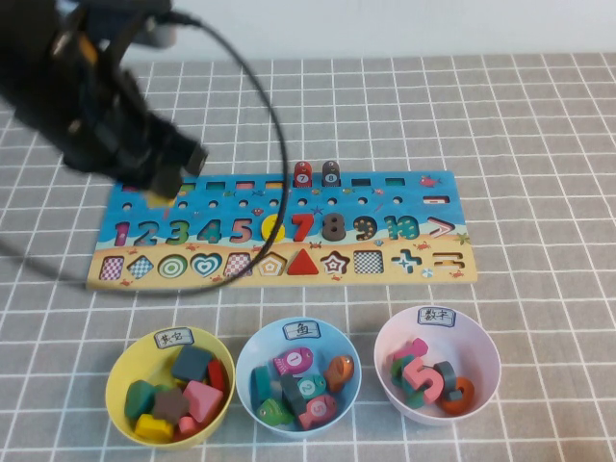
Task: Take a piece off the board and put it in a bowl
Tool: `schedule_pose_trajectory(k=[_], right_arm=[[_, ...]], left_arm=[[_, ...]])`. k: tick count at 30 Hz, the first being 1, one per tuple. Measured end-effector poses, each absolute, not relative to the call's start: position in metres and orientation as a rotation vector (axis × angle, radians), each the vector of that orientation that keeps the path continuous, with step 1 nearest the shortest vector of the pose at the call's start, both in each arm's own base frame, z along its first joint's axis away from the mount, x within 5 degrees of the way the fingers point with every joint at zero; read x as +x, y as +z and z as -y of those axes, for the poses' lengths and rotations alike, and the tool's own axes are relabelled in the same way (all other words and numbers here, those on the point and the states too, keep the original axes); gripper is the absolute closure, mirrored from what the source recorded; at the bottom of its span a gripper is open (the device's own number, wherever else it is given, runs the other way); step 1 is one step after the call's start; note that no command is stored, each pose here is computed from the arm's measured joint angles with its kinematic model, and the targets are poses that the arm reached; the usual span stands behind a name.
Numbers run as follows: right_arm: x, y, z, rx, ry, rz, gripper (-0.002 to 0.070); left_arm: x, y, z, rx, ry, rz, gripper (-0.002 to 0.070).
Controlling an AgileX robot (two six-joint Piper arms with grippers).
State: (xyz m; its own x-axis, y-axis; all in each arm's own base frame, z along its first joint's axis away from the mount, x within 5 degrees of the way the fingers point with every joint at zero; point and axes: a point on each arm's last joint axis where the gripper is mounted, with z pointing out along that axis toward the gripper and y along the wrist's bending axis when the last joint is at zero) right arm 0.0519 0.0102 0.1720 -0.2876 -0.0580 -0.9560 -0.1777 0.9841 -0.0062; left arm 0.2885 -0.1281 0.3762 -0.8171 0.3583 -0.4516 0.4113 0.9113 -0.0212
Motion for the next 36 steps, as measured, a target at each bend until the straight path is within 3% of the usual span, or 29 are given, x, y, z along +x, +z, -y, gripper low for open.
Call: schedule_pose_trajectory(k=[10, 20, 27, 36], right_arm=[[0.052, 0.172, -0.010, -0.171, 0.117, -1.862, 0.0694], [0.052, 0.172, -0.010, -0.171, 0.117, -1.862, 0.0694], [0.052, 0.172, -0.010, -0.171, 0.117, -1.862, 0.0694], [0.052, 0.172, -0.010, -0.171, 0.117, -1.862, 0.0694]], left_arm=[[0.205, 0.337, 0.100, 0.518, -0.279, -2.672, 0.0468], [0.195, 0.305, 0.108, 0.627, -0.424, -2.718, 0.0469], [0.203, 0.294, 0.134, 0.724, -0.549, -2.672, 0.0469], [0.200, 0.267, 0.203, 0.888, -0.555, -2.704, 0.0469]])
